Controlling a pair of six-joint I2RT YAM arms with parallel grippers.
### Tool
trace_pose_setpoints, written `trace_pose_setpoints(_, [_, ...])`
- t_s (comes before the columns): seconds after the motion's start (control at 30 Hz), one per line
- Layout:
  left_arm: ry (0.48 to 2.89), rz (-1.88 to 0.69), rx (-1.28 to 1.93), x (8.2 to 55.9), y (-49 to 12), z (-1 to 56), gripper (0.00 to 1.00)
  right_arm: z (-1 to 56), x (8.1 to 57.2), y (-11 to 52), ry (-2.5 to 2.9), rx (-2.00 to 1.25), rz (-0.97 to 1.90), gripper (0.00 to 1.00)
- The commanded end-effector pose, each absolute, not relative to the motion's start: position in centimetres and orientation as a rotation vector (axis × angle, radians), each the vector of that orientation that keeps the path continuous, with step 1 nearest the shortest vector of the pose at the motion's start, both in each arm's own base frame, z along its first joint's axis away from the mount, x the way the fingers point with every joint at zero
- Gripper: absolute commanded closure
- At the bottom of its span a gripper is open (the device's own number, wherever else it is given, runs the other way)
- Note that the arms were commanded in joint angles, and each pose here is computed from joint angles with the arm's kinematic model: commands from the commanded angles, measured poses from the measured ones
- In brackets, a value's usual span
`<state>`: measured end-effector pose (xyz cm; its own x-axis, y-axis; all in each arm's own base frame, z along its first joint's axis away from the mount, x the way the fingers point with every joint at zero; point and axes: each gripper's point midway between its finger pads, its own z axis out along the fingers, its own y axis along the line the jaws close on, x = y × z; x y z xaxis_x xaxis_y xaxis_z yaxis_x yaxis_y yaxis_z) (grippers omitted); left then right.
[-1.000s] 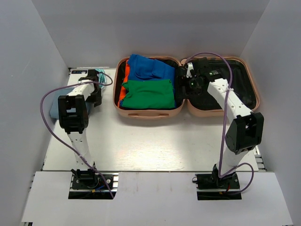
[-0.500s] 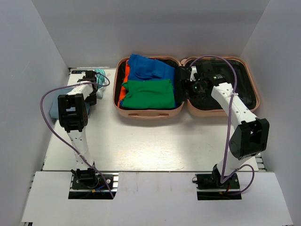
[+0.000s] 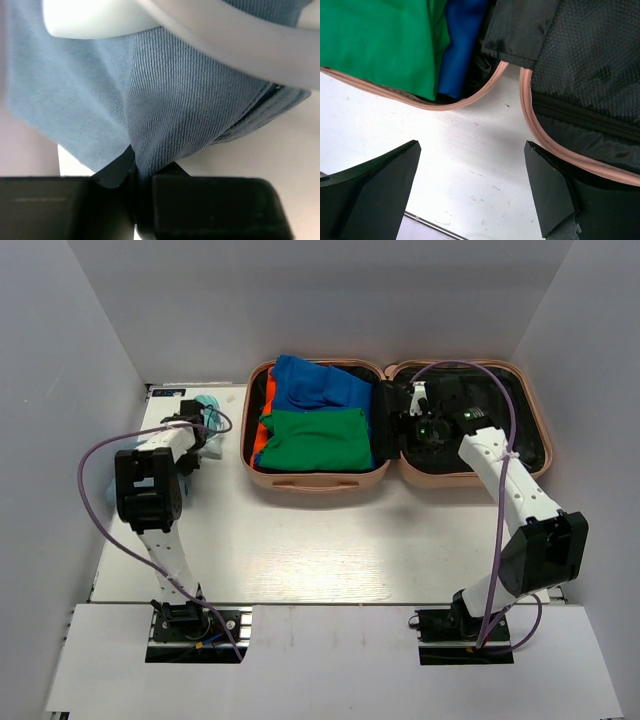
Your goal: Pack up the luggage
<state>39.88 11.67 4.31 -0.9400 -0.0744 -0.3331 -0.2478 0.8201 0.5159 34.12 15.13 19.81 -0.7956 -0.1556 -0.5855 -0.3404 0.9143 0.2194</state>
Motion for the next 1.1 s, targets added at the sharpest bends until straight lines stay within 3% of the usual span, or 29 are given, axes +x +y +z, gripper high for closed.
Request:
trace_pose_setpoints(0.0, [2.654, 0.760, -0.377, 37.5, 11.0, 10.7, 1.00, 21.2, 33.9, 15.4, 2.436, -0.346, 0.462, 0.10])
trace_pose_setpoints(0.33, [2.536, 0.435, -0.471, 35.3, 10.0, 19.3, 1.00, 21.3, 33.2, 16.5, 2.422, -0.361, 0.554, 0.10])
trace_pose_setpoints(0.6, [2.514, 0.178, -0.347, 34.4, 7.2, 21.0, 1.00, 21.2, 33.0, 17.1, 2.425, -0.363, 0.610, 0.10])
trace_pose_setpoints(0.83, [2.510, 0.141, -0.373, 36.6, 7.1, 23.7, 1.00, 21.4, 32.9, 17.8, 2.424, -0.366, 0.667, 0.10])
trace_pose_setpoints(0.97, [2.369, 0.157, -0.467, 38.4, 7.8, 29.5, 1.00, 21.5, 32.8, 17.6, 2.427, -0.339, 0.663, 0.10])
trace_pose_setpoints(1.03, [2.359, 0.230, -0.566, 38.7, 9.0, 29.8, 1.00, 21.7, 32.9, 17.4, 2.423, -0.319, 0.648, 0.10])
trace_pose_setpoints(1.07, [2.264, 0.216, -0.631, 39.0, 9.1, 32.8, 1.00, 21.8, 32.8, 17.3, 2.427, -0.309, 0.643, 0.10])
